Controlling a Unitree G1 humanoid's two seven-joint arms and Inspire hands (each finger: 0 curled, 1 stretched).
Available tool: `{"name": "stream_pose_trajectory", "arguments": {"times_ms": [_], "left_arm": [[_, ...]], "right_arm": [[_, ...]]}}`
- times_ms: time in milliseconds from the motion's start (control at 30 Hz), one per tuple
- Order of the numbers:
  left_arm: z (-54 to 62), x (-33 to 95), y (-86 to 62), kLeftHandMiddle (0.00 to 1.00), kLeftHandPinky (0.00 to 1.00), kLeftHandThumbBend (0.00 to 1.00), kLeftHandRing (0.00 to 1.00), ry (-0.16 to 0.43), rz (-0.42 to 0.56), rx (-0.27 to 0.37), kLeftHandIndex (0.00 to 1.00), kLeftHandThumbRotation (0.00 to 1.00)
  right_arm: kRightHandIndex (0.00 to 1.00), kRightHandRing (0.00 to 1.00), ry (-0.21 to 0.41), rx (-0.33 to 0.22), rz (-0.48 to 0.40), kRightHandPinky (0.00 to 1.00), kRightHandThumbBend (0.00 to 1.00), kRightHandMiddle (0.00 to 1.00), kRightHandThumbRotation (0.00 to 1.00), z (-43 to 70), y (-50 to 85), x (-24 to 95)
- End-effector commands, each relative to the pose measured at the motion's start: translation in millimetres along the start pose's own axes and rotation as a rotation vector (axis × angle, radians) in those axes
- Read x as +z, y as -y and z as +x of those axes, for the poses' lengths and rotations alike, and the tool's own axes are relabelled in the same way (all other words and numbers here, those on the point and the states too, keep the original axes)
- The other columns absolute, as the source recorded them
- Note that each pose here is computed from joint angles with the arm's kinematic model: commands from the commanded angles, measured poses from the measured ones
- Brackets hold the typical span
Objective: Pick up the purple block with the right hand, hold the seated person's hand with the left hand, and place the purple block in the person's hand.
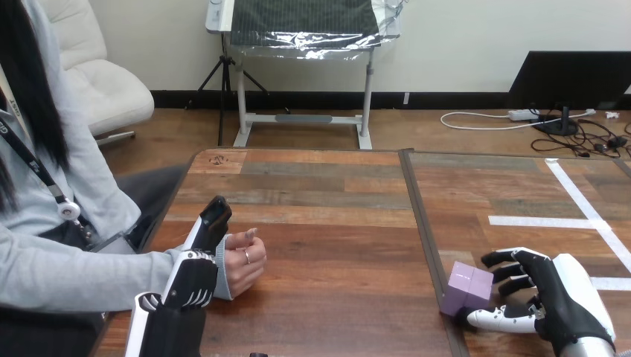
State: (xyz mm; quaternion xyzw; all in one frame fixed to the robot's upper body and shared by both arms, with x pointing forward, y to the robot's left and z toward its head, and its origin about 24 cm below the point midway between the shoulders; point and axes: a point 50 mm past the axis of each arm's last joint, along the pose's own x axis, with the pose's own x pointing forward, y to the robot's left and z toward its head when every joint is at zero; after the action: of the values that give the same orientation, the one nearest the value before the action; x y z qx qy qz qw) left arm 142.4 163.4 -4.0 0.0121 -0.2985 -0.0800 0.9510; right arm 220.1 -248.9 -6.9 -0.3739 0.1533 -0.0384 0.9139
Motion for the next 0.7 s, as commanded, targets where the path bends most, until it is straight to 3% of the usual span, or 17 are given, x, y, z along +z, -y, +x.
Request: {"name": "stream_pose_trajectory", "arguments": {"times_ms": [0, 667], "left_arm": [[15.7, 3.7, 0.4, 0.97, 0.97, 1.00, 0.97, 0.077, -0.004, -0.010, 0.94, 0.61], [16.4, 3.2, 1.4, 0.97, 0.98, 1.00, 0.97, 0.079, -0.011, -0.008, 0.93, 0.61]], "right_arm": [[0.60, 0.54, -0.044, -0.021, -0.044, 0.48, 0.87, 0.58, 0.00, 8.7, 4.5, -11.2], [0.51, 0.50, -0.102, -0.003, -0.101, 0.42, 0.83, 0.54, 0.00, 19.6, 8.0, -26.6]]}}
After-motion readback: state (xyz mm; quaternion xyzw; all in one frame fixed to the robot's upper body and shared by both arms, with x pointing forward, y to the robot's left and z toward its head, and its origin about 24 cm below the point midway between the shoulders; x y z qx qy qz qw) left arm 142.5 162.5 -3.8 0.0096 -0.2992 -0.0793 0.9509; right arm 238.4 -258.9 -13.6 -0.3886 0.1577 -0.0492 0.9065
